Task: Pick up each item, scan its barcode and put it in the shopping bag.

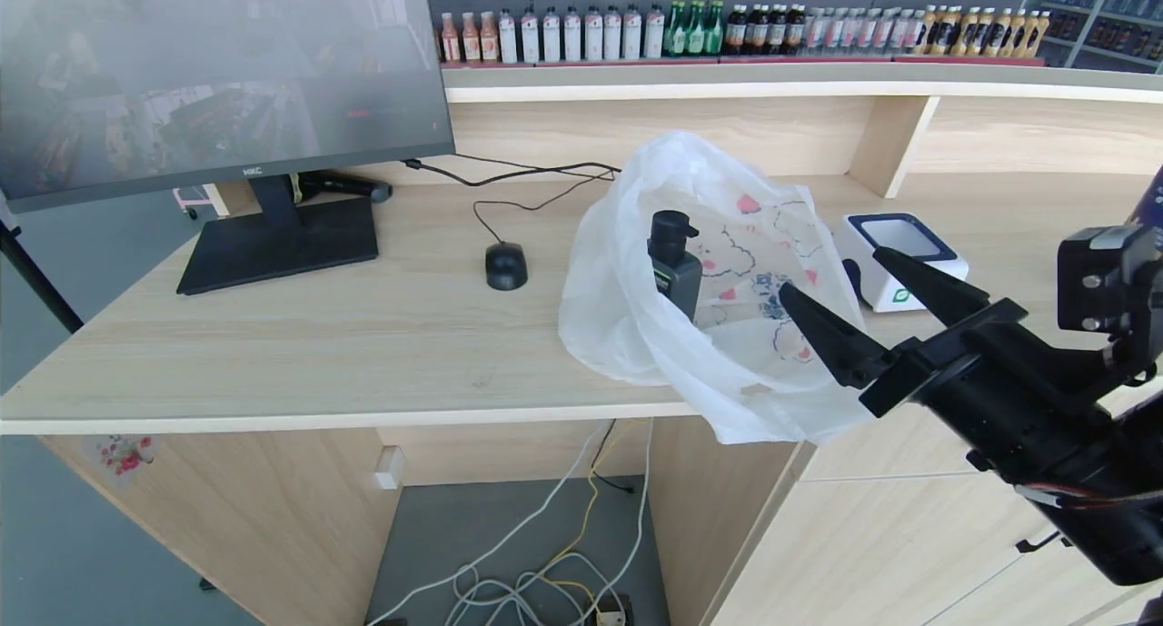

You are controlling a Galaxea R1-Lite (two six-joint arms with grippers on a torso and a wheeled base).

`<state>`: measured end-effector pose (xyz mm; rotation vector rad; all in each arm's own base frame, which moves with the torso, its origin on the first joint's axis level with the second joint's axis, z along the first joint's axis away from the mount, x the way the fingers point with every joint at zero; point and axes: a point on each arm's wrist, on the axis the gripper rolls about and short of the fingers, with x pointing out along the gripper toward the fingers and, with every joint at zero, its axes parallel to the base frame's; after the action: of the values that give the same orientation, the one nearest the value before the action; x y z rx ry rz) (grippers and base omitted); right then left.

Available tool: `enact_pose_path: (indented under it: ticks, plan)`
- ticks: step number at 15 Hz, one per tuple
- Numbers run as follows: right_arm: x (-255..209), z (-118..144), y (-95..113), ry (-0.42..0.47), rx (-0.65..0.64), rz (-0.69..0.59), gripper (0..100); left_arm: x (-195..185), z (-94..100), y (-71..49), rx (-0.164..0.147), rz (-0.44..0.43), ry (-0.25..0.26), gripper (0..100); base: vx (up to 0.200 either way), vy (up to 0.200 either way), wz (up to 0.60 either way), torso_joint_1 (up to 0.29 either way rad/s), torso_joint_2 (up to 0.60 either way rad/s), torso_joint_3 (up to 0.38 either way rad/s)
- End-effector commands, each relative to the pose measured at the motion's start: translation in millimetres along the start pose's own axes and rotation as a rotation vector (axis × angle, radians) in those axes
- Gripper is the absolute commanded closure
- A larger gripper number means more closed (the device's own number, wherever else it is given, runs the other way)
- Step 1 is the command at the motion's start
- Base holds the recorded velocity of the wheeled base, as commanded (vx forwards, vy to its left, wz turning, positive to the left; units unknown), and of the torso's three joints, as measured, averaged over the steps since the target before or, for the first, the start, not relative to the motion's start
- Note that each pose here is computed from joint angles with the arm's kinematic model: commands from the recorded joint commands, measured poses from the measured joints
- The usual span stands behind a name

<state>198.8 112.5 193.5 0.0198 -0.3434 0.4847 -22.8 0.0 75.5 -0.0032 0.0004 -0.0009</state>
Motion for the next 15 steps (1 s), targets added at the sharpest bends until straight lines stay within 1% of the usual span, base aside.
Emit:
enact_pose_path:
  ticks: [1,4,15]
  plan:
    - [-1.9,4.2,-0.3,-0.015,0.001,-0.001,0,0.0,0.0,0.0,0.0,-0.001,0.0,0,0.0,0.0,0.0,0.0,0.0,0.0]
    - [-2.1,4.6,-0.6,-0.017,0.0,-0.003,0,0.0,0.0,0.0,-0.001,0.001,0.0,0,0.0,0.0,0.0,0.0,0.0,0.0]
    - [-2.6,5.9,-0.7,-0.021,0.0,-0.003,0,0.0,0.0,0.0,-0.003,0.001,0.0,0,0.0,-0.2,0.0,0.009,0.0,0.002]
